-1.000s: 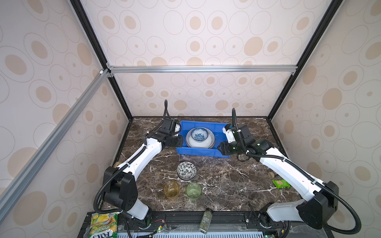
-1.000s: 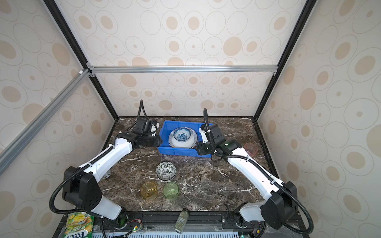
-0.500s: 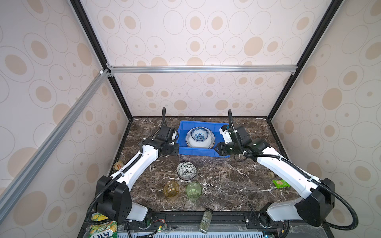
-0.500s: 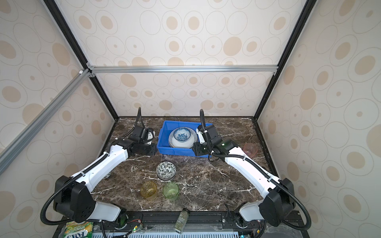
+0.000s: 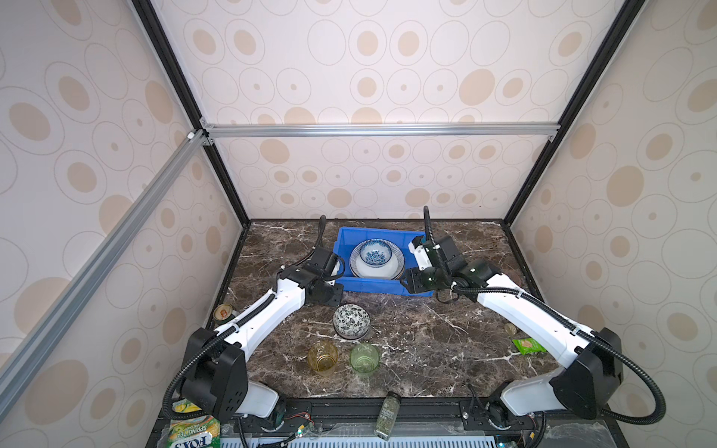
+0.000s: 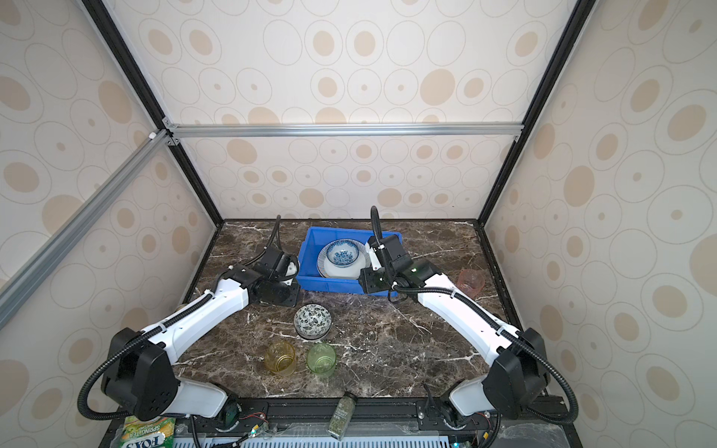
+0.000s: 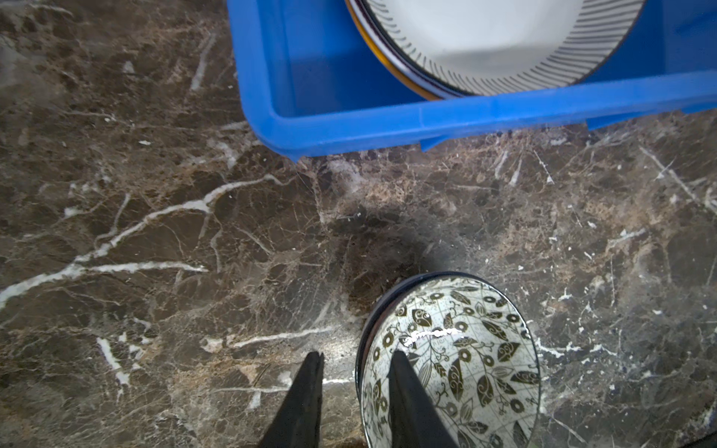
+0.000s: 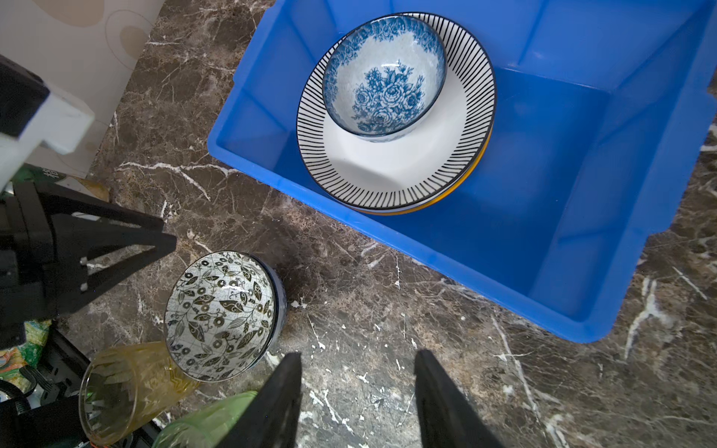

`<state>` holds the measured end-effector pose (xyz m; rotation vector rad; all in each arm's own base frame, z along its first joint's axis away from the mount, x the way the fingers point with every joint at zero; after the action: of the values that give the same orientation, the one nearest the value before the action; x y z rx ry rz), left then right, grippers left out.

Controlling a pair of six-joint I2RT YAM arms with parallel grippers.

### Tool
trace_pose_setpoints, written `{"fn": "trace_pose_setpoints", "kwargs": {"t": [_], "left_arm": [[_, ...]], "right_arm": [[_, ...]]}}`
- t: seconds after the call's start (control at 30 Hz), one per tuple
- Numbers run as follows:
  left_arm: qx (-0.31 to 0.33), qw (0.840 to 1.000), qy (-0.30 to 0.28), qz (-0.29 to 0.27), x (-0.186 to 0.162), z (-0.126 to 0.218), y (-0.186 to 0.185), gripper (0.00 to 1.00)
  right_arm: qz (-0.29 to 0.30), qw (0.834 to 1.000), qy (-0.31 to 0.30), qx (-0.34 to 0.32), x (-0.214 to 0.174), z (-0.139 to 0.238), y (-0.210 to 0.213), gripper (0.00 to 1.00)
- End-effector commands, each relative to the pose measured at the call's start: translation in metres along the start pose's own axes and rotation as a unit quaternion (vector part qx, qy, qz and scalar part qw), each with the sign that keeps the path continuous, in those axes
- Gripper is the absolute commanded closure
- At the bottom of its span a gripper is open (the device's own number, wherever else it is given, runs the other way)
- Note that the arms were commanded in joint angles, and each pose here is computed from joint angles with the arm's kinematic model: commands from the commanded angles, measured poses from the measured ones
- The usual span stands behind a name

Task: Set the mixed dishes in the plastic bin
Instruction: 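Withdraw the left gripper from the bin toward the green-leaf bowl, then lower the left gripper onto the rim of the green-leaf bowl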

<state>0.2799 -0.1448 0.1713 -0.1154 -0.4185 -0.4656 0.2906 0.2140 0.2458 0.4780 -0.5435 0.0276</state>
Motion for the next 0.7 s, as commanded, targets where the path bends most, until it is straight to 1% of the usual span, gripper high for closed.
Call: {"fn": "trace_pose_setpoints", "kwargs": {"t": [0.0, 0.23, 0.53, 0.67], "left_arm": [[0.007, 1.0, 0.026, 0.001, -0.012, -0.002, -0.003, 0.7], [0.002, 0.999, 0.04, -0.011, -0.019, -0.008, -0.014, 0.7], [0.016, 0.998, 0.053, -0.005, -0.029, -0.012, -0.014, 0.67], [0.006, 0.998, 0.056, -0.003, -0.033, -0.014, -0.016, 0.66]], "right_arm": [[0.001, 1.0, -0.005, 0.004, 0.002, 0.0, 0.005, 0.49], [0.004, 1.0, -0.009, 0.001, 0.002, 0.002, 0.004, 0.49], [0.005, 1.0, -0.008, 0.003, 0.003, 0.002, 0.005, 0.49], [0.005, 1.0, -0.007, 0.007, 0.003, 0.001, 0.007, 0.49]]}}
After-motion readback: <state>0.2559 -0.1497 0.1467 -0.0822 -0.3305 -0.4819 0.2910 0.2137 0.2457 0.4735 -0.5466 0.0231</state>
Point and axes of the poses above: each gripper's point midway between its finger pads, its own z axis back along the fingers, its own y axis along the line the jaws close on, x = y × z, the point moved 5 cm from there along z, back along the fingers, and after that the axes turned 15 degrees about -z, right-handed, at the moved point
